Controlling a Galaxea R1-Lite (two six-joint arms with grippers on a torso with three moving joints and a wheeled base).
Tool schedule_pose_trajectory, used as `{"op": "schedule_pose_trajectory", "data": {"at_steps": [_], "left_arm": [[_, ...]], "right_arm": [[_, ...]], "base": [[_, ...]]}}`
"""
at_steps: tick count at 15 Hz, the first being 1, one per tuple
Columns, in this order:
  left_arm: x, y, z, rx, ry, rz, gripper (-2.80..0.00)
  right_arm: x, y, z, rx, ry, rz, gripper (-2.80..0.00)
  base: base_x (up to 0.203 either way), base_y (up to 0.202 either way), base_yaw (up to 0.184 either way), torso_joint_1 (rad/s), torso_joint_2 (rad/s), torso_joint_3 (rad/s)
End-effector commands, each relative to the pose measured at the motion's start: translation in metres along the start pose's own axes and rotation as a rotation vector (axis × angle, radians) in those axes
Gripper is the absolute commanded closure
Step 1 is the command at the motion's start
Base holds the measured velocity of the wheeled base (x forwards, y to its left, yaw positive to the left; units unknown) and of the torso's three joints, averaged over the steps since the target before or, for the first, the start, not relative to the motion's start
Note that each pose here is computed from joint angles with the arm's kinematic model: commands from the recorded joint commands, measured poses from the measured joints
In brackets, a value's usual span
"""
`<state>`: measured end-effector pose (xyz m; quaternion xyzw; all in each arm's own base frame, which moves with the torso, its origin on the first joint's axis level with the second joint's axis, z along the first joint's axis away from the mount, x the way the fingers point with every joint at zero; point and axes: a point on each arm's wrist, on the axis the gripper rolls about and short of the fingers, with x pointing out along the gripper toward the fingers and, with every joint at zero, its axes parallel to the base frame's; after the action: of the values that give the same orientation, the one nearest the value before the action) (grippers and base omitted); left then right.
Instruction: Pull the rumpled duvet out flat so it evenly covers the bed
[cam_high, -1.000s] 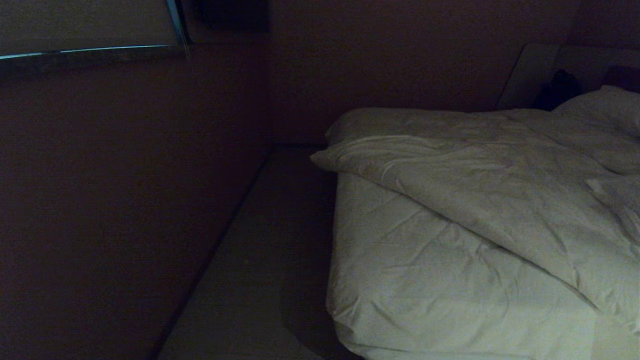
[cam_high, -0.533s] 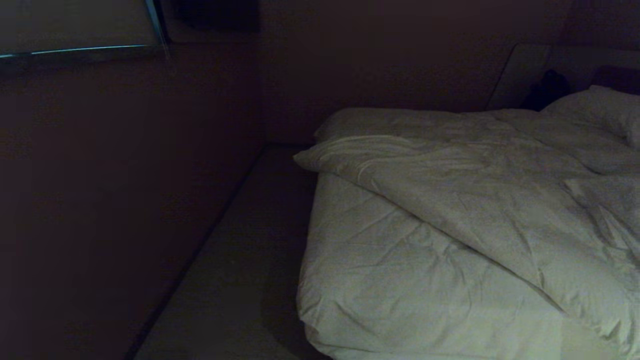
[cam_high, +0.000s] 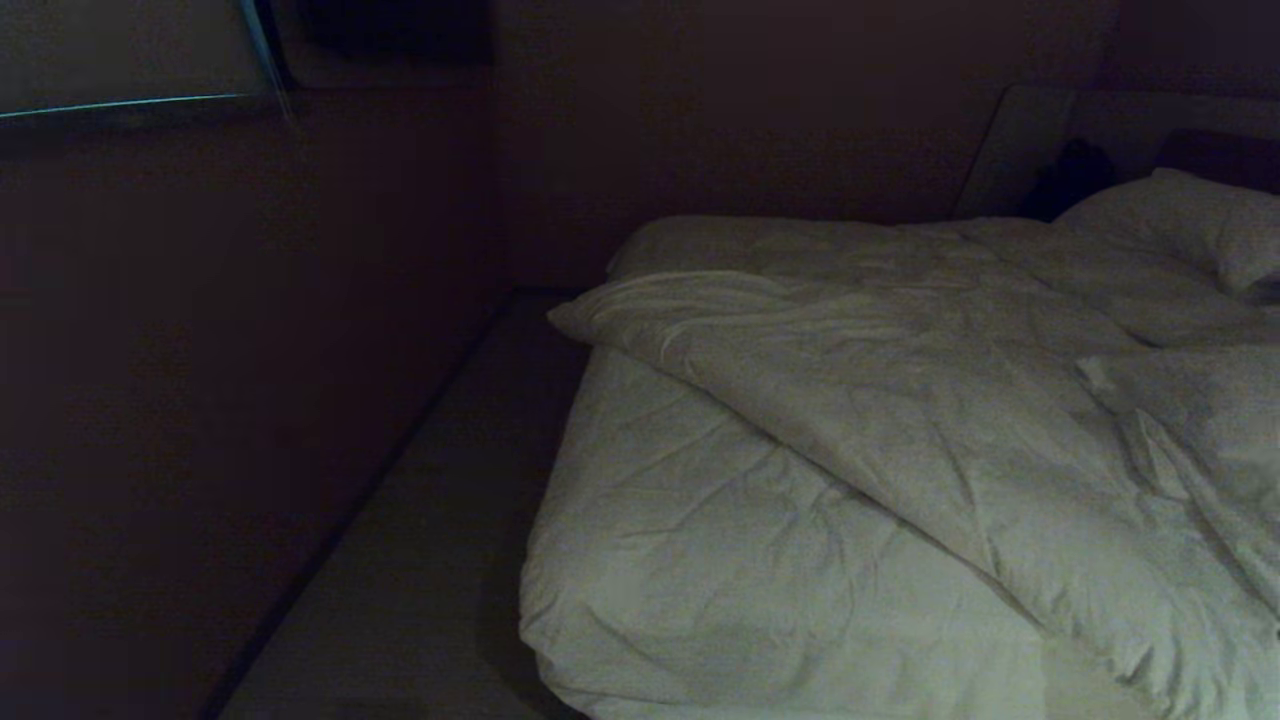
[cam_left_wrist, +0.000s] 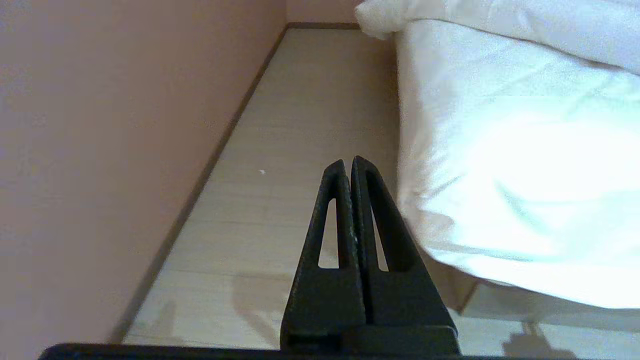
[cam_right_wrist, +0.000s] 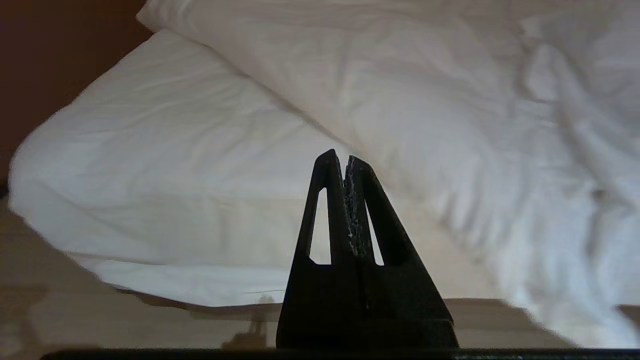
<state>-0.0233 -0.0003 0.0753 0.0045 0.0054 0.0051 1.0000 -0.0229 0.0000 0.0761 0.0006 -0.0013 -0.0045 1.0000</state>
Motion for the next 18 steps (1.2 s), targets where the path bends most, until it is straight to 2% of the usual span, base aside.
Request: {"op": "schedule_pose_trajectory", "data": {"at_steps": [1, 18], "left_arm": [[0.0000, 0.0000, 0.0001, 0.000, 0.000, 0.001, 0.00], [0.0000, 0.0000, 0.0001, 0.000, 0.000, 0.002, 0.00]], "right_arm": [[0.0000, 0.0000, 0.0000, 0.000, 0.000, 0.001, 0.00], [0.0000, 0.0000, 0.0000, 0.000, 0.000, -0.001, 0.00]], "base": [[0.000, -0.195, -0.003, 0.005, 0.00, 0.003], [0.000, -0.194, 0.000, 0.003, 0.00, 0.003]]}}
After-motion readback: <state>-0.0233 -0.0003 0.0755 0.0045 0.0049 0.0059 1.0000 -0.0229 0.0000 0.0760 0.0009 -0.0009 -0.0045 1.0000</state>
